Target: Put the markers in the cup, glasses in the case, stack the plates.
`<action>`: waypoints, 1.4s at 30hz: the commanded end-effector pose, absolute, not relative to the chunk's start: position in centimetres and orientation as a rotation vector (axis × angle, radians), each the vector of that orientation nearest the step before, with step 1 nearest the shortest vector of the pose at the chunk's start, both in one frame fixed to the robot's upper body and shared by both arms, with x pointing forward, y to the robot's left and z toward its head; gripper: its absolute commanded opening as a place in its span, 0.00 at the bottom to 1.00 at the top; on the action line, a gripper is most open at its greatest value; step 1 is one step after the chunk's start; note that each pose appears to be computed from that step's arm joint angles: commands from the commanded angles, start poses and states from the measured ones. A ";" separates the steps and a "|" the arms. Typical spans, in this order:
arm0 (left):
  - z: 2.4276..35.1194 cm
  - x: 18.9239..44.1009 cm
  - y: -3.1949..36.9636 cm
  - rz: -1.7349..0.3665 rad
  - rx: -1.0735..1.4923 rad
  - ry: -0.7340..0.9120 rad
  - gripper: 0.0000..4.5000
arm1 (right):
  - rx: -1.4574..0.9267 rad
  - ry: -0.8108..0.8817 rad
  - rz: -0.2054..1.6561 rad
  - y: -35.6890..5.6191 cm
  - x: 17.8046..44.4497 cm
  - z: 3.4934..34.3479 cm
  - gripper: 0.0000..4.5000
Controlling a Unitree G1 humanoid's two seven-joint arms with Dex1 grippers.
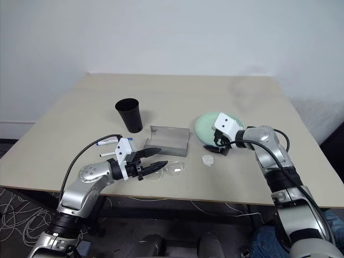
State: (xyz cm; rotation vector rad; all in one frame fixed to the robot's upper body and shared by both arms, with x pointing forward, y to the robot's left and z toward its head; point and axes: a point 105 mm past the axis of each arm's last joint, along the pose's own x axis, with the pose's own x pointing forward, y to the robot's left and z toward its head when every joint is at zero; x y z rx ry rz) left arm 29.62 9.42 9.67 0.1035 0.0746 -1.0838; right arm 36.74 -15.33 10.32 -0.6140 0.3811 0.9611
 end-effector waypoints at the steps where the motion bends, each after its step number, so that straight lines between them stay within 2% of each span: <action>1: 11.2 30.1 9.6 -1.086 0.128 0.021 0.62 | -0.615 0.387 1.025 -14.8 35.5 10.9 0.99; 14: 11.2 30.1 9.9 -1.085 0.132 0.027 0.62 | -0.538 0.508 0.983 -14.7 35.4 8.3 0.99; 17: 11.2 30.1 9.9 -1.082 0.133 0.027 0.62 | -0.533 0.506 0.979 -14.6 35.5 8.3 0.87; 28: 11.2 30.1 10.1 -1.074 0.135 0.025 0.62 | -0.521 0.515 1.004 -14.5 34.9 8.2 0.01; 30: 11.2 30.1 10.1 -1.075 0.135 0.025 0.62 | -0.526 0.504 1.003 -14.5 35.0 8.3 0.00; 33: 11.2 30.1 10.1 -1.075 0.137 0.026 0.62 | -0.563 0.398 0.975 -14.4 35.8 9.9 0.00; 38: 11.2 30.1 10.2 -1.075 0.140 0.026 0.62 | -0.584 0.275 0.859 -15.0 38.1 12.5 0.00; 42: 11.3 30.2 10.1 -1.071 0.144 0.022 0.62 | -0.595 0.224 0.811 -15.3 39.1 13.3 0.00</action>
